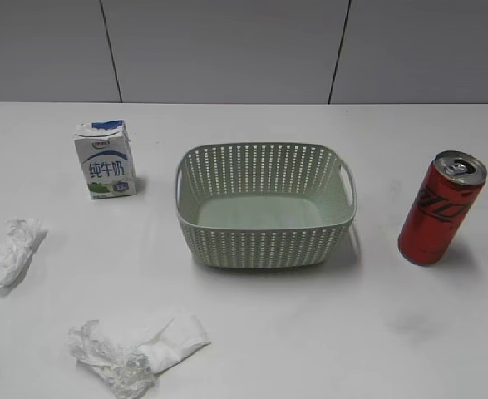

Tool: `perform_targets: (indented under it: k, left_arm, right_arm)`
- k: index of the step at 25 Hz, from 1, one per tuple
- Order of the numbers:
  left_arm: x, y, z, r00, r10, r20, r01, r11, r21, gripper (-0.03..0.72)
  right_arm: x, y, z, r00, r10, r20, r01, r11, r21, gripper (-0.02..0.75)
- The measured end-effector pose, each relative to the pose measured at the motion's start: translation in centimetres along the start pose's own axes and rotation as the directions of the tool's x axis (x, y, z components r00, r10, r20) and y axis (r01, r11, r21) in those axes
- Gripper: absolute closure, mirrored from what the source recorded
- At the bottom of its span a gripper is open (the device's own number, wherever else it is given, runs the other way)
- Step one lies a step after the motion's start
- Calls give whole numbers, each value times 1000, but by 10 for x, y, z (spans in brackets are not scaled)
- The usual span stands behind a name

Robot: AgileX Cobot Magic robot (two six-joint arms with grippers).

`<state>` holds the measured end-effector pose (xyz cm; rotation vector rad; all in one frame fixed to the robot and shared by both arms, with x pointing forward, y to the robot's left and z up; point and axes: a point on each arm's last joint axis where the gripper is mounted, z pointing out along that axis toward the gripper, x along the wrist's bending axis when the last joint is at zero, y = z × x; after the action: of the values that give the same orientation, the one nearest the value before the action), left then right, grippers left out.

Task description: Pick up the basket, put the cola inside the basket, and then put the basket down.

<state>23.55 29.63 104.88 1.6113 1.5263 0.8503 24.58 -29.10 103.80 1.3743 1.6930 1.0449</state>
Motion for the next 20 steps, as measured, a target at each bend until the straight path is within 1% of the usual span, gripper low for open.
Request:
perform_targets:
  k: [16, 18, 20]
  left_arm:
    - [0, 0, 0, 1000, -2, 4, 2, 1000, -6, 206]
    - [-2, 4, -3, 1000, -10, 21, 11, 999, -38, 206]
    - [-4, 13, -7, 999, -20, 43, 25, 993, -113, 206]
  right_arm:
    - [0, 0, 0, 1000, -1, -1, 1, 1000, -1, 153]
    - [0, 0, 0, 1000, -1, -1, 1, 1000, -1, 153]
    - [0, 0, 0, 1000, -1, 0, 1, 1000, -1, 153]
